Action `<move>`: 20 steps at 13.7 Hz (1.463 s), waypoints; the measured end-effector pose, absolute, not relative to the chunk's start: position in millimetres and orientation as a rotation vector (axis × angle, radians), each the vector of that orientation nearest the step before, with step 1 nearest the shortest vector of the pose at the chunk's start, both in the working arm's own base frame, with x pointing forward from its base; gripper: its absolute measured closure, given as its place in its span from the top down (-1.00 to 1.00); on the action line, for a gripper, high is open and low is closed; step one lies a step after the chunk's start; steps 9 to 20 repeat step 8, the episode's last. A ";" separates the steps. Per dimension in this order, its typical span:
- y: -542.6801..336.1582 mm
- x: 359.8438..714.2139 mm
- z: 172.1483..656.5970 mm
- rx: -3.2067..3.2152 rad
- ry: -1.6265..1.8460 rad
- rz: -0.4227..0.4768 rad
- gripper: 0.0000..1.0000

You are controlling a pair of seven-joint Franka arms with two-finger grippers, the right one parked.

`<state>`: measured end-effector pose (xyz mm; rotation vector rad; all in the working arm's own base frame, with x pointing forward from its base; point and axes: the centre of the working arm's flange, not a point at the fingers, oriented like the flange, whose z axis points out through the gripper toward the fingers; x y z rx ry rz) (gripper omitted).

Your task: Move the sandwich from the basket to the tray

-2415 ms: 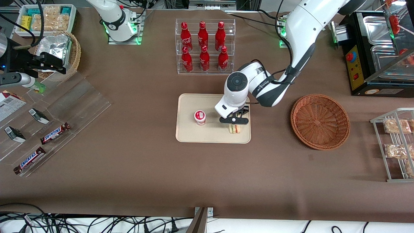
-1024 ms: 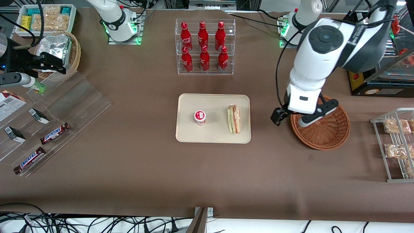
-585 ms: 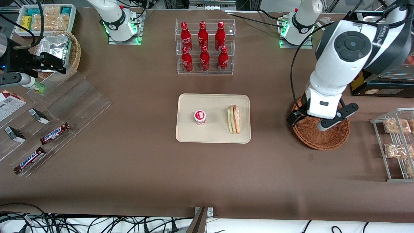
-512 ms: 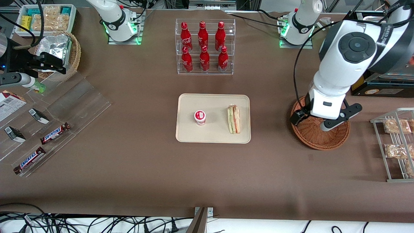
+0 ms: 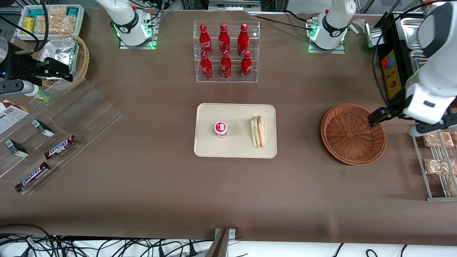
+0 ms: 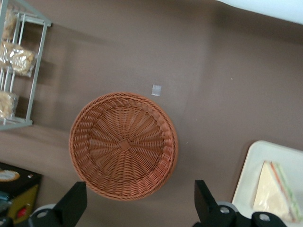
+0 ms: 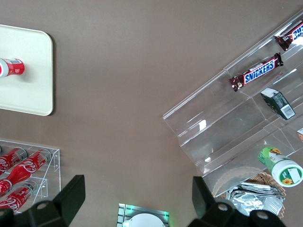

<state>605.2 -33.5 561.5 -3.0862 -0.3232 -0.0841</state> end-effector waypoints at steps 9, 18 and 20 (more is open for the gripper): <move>-34.3 594.2 571.1 -3.102 0.152 -0.037 1.00; -34.3 594.2 571.1 -3.102 0.152 -0.037 1.00; -34.3 594.2 571.1 -3.102 0.152 -0.037 1.00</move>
